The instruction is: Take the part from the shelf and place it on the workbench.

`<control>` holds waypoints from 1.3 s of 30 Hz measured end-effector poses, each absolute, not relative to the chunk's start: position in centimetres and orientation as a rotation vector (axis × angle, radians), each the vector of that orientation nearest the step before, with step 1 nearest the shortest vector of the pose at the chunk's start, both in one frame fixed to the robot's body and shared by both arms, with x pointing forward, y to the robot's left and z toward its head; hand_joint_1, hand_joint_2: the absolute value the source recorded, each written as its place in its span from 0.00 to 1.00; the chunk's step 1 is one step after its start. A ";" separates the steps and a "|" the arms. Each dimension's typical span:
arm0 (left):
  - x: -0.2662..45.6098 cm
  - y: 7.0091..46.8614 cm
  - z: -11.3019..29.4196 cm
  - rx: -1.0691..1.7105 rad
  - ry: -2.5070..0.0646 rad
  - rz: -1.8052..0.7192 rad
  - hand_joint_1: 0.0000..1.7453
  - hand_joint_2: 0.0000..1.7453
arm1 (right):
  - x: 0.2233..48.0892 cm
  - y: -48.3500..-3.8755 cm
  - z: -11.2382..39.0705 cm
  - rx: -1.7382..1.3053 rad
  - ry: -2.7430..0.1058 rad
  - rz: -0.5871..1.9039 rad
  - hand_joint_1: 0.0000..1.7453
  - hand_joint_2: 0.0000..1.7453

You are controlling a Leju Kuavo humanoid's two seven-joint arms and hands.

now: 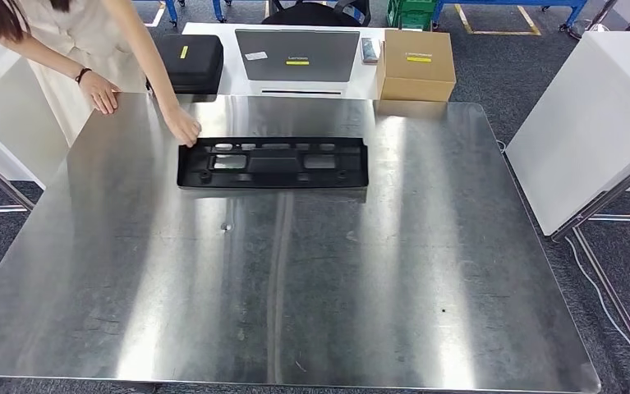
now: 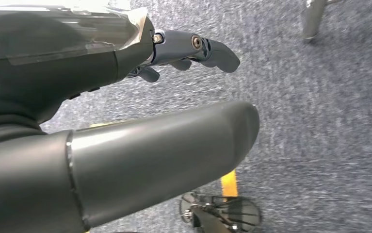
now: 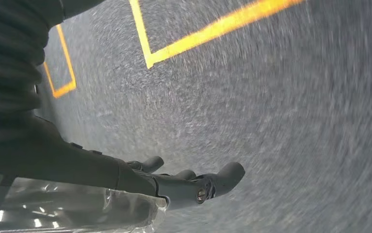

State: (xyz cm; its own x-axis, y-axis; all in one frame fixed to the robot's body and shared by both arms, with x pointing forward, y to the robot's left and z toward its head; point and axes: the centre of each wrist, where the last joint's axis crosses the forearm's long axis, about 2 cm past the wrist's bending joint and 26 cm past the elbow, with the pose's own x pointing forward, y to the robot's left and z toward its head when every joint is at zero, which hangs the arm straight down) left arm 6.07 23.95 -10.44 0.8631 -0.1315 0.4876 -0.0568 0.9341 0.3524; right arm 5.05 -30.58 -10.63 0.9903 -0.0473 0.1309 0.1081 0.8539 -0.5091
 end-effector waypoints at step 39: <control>5.6 24.0 -10.6 0.266 -0.441 -0.104 0.00 0.00 | 4.8 -27.7 -10.9 -0.413 0.024 0.071 0.00 0.00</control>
State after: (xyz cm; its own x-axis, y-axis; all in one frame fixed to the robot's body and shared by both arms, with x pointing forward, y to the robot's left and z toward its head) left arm 5.64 24.00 -10.59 0.8996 -0.1564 0.4078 0.0415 0.9601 0.2766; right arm 4.78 -27.67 -10.88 0.9973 0.0636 -0.0378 -0.0735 0.9134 -0.4004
